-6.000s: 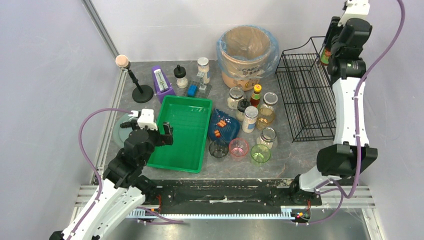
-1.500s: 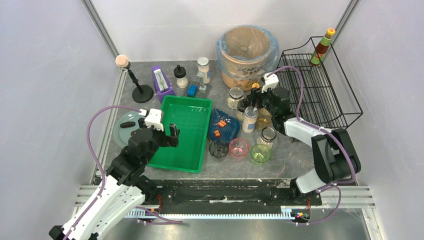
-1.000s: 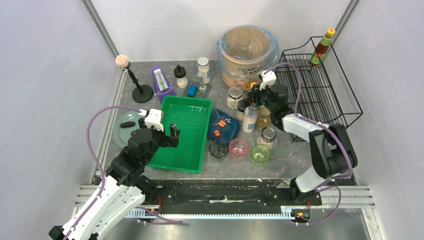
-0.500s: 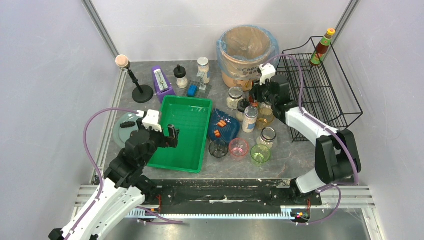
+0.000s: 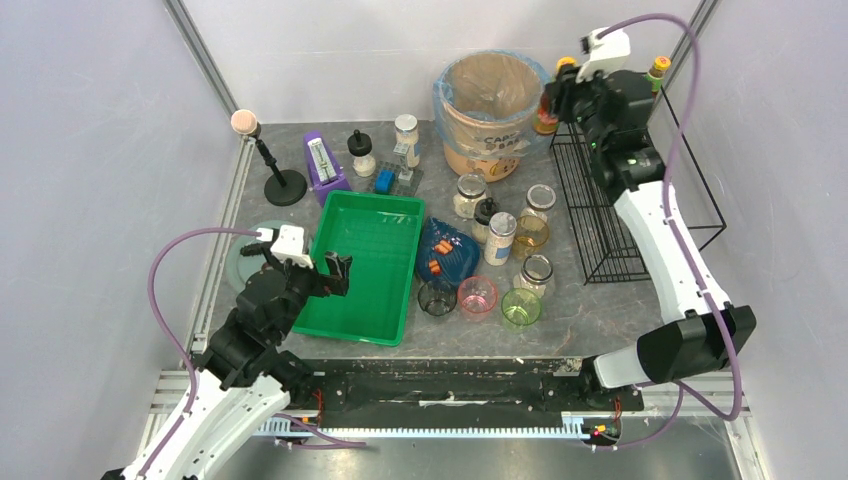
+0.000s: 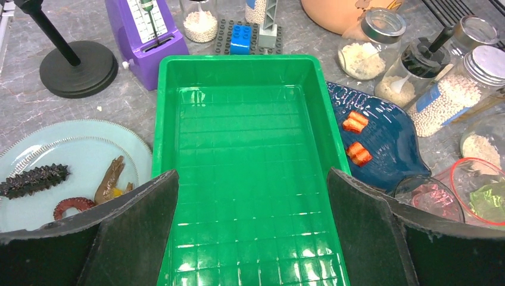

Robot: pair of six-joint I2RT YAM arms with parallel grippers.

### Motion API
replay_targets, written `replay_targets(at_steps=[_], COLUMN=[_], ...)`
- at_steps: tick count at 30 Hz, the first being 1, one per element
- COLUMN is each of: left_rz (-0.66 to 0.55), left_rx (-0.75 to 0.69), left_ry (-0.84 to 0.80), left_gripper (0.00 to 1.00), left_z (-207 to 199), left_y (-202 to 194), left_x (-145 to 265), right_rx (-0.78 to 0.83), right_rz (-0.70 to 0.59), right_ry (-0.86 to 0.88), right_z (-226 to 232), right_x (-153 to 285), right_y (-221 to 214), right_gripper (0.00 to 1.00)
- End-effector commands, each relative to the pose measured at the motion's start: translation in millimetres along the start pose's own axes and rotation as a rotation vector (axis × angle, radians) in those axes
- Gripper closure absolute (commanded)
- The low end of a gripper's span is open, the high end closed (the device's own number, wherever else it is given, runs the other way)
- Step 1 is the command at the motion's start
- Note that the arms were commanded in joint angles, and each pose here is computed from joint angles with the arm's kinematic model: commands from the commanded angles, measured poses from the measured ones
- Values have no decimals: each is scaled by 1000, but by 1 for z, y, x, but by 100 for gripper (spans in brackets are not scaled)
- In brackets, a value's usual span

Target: Clear the kitchen counter

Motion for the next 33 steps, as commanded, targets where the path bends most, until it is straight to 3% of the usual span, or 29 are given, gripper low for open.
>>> replay_targets(at_steps=[1,8,14,27,33], left_rz=[-61,-84,-91,-102,-94], left_rx=[-20,-17,-18,-20,-23], left_ry=[25,46,53,65,70], left_gripper=[0,0,0,0,0], left_z=[4,7,9,11,12], left_y=[10,11,12,12,10], left_x=[2,6,7,7,6], right_rx=[-58,-82,-86,-121,-117], right_rz=[-243,-318,-324,-251,-153], right_ry=[-192,-358,-544,-640,-652], right_z=[-53,-116,-162,-223,-234], right_x=[28,31,22,-7,-21], right_y=[78,107,106,61,14], right_gripper=[100,100,100,100,100])
Point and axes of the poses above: each gripper's point midway between its finger pads, its own x axis back along the fingers, its own z axis along the line the jaws close on, y = z × x, the point moved 8 cm from there along x, back along the fingers, and after that the axes turned 1 degree about -x, right-handed, at the moved point
